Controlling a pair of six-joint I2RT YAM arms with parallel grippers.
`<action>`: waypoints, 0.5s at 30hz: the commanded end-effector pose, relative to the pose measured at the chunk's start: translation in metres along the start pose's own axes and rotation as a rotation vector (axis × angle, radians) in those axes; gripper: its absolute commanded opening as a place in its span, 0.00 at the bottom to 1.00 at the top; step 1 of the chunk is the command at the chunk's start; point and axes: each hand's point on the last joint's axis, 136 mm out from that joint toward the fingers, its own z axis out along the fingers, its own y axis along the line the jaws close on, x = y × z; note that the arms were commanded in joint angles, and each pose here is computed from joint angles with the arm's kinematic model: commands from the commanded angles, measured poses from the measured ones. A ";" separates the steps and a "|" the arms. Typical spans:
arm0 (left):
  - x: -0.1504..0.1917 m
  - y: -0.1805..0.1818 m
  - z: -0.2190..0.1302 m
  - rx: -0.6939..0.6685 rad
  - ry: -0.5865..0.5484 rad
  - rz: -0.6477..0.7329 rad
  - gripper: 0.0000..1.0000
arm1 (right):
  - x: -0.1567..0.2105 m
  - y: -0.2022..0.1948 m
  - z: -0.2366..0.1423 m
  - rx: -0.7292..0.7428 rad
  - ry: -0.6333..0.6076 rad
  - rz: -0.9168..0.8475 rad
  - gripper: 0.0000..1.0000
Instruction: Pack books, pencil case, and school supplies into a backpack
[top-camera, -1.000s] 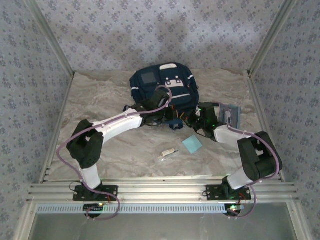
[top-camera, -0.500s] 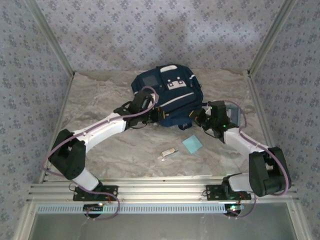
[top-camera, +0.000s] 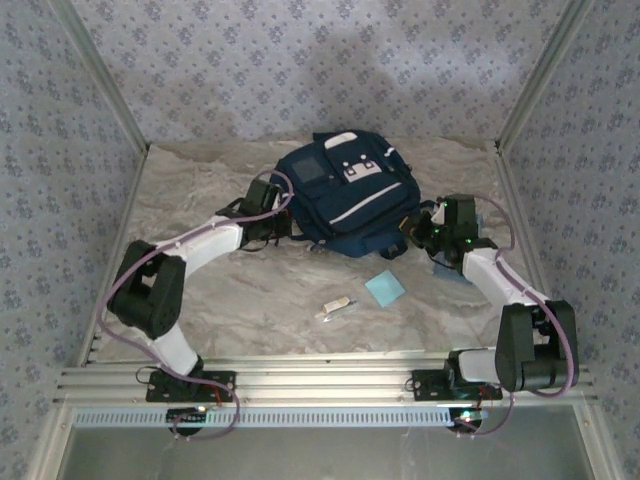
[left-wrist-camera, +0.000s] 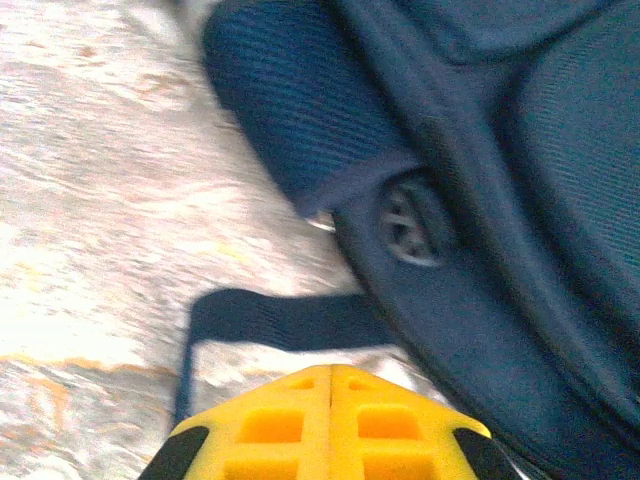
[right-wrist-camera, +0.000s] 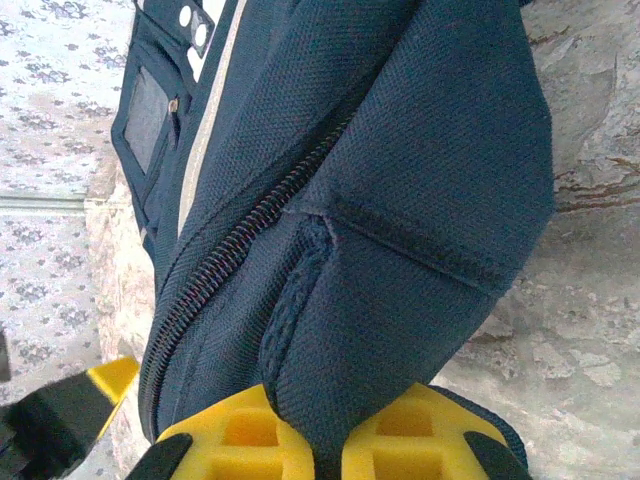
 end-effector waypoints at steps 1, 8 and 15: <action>-0.026 0.021 0.014 -0.080 -0.087 0.022 0.00 | -0.010 0.024 -0.009 -0.068 -0.009 -0.062 0.00; -0.048 0.009 0.032 -0.020 -0.076 -0.020 0.00 | 0.005 0.016 -0.009 -0.055 0.034 -0.049 0.00; -0.020 -0.023 0.007 0.090 -0.028 -0.008 0.07 | -0.031 -0.008 -0.010 0.054 -0.007 -0.087 0.16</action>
